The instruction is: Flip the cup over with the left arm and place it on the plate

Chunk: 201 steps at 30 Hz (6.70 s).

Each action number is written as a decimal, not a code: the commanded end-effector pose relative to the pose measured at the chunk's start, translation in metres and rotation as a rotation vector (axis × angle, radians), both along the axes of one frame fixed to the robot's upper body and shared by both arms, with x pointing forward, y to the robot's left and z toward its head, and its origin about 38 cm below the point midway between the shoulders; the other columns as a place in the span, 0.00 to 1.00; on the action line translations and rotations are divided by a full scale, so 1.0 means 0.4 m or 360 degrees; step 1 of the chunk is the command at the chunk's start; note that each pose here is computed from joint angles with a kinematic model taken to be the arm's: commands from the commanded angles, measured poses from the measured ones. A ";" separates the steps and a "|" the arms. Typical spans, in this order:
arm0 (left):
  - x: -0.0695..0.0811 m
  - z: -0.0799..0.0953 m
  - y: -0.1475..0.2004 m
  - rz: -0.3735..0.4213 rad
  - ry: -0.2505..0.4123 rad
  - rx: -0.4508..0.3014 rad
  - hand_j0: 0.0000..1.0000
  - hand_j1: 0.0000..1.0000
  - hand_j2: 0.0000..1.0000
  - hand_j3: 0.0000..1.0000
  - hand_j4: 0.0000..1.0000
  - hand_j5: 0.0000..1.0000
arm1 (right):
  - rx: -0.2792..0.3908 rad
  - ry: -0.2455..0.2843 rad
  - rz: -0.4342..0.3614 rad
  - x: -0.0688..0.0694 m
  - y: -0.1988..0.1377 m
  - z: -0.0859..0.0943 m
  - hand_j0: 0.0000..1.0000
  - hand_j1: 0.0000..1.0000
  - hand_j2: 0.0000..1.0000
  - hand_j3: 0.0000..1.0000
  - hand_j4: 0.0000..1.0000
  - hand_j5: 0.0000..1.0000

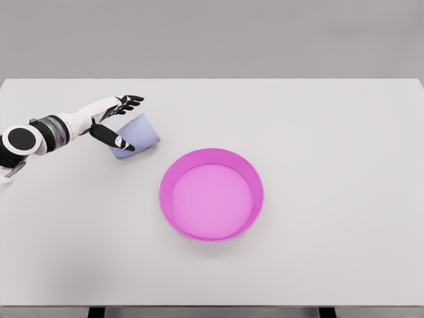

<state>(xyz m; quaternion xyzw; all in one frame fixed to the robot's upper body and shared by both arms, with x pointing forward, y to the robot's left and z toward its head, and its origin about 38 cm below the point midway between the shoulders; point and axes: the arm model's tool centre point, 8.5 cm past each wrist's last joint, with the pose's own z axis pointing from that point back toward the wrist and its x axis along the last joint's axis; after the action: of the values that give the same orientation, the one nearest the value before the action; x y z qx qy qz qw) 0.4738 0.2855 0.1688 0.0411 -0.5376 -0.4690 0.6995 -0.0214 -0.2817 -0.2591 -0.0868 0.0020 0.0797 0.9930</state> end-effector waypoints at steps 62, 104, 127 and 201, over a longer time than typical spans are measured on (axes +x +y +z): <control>-0.101 0.082 -0.178 -0.0604 -0.0576 -0.0653 0.59 0.59 0.59 0.59 0.59 0.59 | -0.0001 0.0000 -0.0002 0.000 0.000 0.000 1.00 1.00 1.00 1.00 1.00 1.00; -0.341 0.012 -0.433 -0.0492 -0.0827 -0.1792 0.45 0.45 0.45 0.45 0.45 0.45 | -0.0001 0.0000 0.0000 0.000 0.000 0.000 1.00 1.00 1.00 1.00 1.00 1.00; -0.351 -0.103 -0.406 -0.0349 -0.0725 -0.1648 0.46 0.46 0.46 0.46 0.46 0.46 | -0.0001 0.0000 -0.0002 0.000 0.000 0.000 1.00 1.00 1.00 1.00 1.00 1.00; -0.370 -0.123 -0.412 -0.0320 -0.0701 -0.1655 0.88 0.88 0.88 0.88 0.88 0.88 | 0.0001 0.0000 0.0000 0.000 0.000 0.000 1.00 1.00 1.00 1.00 1.00 1.00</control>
<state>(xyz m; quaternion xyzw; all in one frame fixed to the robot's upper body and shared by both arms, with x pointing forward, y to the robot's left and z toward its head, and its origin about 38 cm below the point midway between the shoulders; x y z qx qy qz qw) 0.3256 0.1210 0.1191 -0.2622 -0.8314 -0.1898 0.4516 -0.0214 -0.2817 -0.2591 -0.0868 0.0020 0.0797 0.9930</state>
